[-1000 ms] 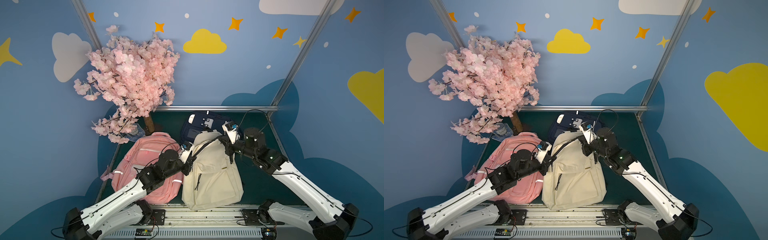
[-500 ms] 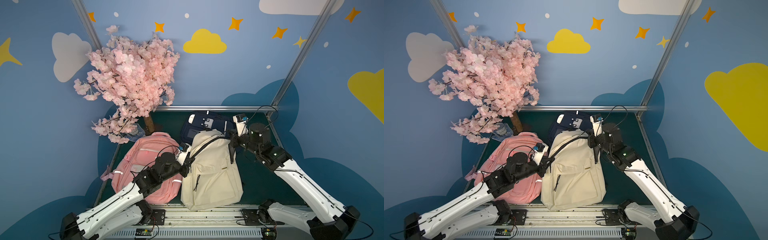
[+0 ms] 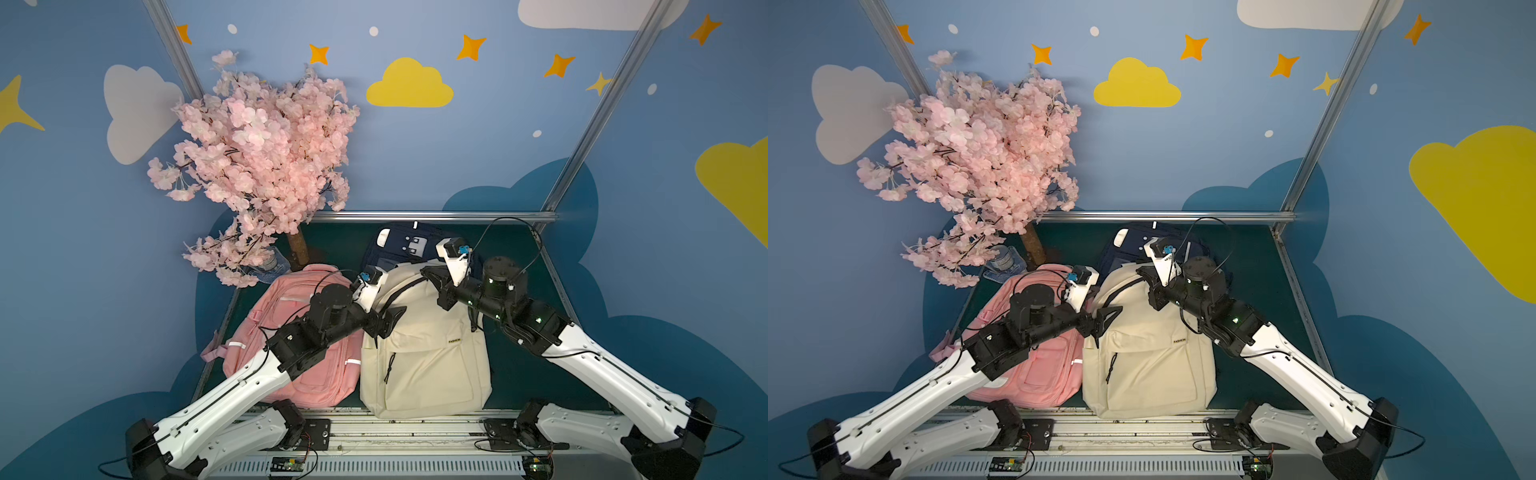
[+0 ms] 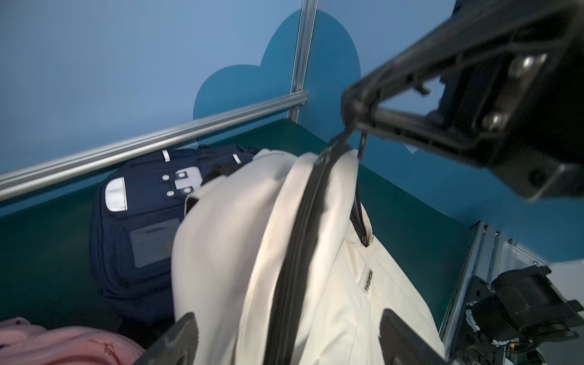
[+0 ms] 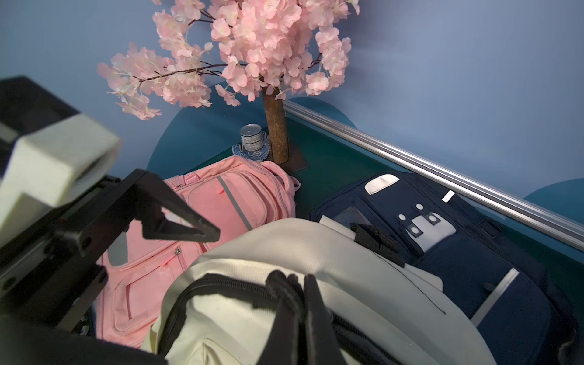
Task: Zip up the backpack
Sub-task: Zip the zipper on the backpack.
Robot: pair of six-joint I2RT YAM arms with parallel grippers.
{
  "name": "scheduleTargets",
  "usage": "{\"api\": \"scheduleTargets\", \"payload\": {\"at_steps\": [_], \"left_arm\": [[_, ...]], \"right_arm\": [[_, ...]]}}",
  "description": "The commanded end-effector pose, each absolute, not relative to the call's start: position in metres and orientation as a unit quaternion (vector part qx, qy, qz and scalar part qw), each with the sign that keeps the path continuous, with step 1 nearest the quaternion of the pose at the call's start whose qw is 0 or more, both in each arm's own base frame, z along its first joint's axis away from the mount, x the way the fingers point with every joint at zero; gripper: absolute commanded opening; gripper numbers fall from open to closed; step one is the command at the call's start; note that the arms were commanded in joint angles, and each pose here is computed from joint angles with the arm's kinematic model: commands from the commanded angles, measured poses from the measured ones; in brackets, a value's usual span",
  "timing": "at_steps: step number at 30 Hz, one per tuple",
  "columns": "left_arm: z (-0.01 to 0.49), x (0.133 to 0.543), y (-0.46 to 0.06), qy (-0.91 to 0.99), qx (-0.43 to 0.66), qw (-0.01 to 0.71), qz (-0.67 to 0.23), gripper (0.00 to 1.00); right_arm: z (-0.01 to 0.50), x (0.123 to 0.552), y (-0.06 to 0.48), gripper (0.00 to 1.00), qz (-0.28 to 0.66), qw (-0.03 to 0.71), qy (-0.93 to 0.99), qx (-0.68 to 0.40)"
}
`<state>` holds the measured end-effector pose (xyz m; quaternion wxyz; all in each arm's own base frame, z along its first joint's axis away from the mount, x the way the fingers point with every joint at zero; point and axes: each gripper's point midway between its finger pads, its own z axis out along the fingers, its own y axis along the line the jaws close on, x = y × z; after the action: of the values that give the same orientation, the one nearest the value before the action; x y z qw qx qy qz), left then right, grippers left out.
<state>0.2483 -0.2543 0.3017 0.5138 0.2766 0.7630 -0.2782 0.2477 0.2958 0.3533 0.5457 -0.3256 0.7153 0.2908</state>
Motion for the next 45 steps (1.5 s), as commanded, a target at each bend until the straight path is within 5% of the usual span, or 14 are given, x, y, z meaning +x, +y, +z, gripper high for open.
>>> {"api": "scheduleTargets", "payload": {"at_steps": [1, 8, 18, 26, 33, 38, 42, 45], "left_arm": [[0.302, 0.252, -0.265, 0.760, 0.310, 0.496, -0.284, 0.93], [0.284, 0.267, -0.276, 0.771, 0.316, 0.474, -0.285, 0.83], [0.282, 0.277, -0.260, 0.779, 0.279, 0.484, -0.285, 0.19], [0.282, 0.291, -0.227, 0.797, 0.211, 0.502, -0.259, 0.03], [0.281, 0.298, -0.212, 0.805, 0.183, 0.495, -0.272, 0.07], [0.295, 0.278, -0.257, 0.781, 0.273, 0.439, -0.351, 0.30], [0.307, 0.268, -0.281, 0.760, 0.338, 0.430, -0.351, 0.68], [0.311, 0.271, -0.294, 0.767, 0.371, 0.406, -0.331, 0.75]], "right_arm": [[0.387, 0.240, 0.306, 0.00, 0.318, 0.575, 0.677, -0.330], [0.392, 0.240, 0.305, 0.00, 0.310, 0.586, 0.677, -0.319], [0.380, 0.273, 0.258, 0.00, 0.259, 0.596, 0.730, -0.210], [0.339, 0.301, 0.181, 0.00, 0.211, 0.582, 0.780, -0.092], [0.326, 0.297, 0.175, 0.00, 0.234, 0.574, 0.780, -0.088], [0.361, 0.291, 0.211, 0.00, 0.288, 0.592, 0.738, -0.149], [0.381, 0.291, 0.235, 0.00, 0.305, 0.593, 0.722, -0.186], [0.391, 0.287, 0.248, 0.00, 0.312, 0.596, 0.711, -0.204]]}}
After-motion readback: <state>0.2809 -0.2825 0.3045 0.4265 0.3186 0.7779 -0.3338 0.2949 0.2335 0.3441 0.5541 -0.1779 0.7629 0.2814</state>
